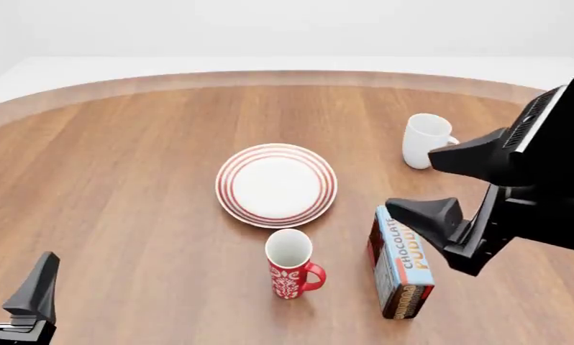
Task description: Pick up the red mug and put it on the plate
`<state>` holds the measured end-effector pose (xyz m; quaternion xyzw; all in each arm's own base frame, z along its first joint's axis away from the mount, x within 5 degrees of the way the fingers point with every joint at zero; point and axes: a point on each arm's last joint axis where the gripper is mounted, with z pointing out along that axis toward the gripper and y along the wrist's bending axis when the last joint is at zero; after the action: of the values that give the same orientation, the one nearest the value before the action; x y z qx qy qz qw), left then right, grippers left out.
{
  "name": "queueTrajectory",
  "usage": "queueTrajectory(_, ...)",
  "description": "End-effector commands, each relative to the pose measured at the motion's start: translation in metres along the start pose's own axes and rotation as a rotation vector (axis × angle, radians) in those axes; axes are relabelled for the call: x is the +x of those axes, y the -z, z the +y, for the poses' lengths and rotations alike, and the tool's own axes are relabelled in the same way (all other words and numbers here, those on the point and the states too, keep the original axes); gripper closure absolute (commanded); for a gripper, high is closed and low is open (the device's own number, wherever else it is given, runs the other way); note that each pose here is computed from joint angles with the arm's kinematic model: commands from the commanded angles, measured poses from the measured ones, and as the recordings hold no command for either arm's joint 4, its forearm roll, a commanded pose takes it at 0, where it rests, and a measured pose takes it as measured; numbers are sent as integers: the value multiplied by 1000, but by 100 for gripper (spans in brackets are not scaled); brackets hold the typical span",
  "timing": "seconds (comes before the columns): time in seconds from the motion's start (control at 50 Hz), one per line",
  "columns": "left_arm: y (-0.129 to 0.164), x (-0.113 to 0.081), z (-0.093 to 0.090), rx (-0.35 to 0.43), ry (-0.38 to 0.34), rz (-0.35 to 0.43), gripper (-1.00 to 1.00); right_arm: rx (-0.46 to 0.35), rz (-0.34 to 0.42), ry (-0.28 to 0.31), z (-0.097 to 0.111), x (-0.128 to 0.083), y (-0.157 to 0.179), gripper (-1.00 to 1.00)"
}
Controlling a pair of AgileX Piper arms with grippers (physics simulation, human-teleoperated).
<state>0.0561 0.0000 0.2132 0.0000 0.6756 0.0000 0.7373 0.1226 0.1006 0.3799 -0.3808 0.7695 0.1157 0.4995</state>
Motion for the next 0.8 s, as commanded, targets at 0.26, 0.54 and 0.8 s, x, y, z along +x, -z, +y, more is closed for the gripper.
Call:
queueTrajectory(0.26, 0, 0, 0, 0, 0, 0, -100, -66, 136, 10, 10, 7, -39, -100)
queueTrajectory(0.54, 0, 0, 0, 0, 0, 0, -100, -108, 170, 7, 21, 17, -58, -100)
queueTrajectory(0.8, 0, 0, 0, 0, 0, 0, -100, -125, 189, 1, 28, 26, -76, -100)
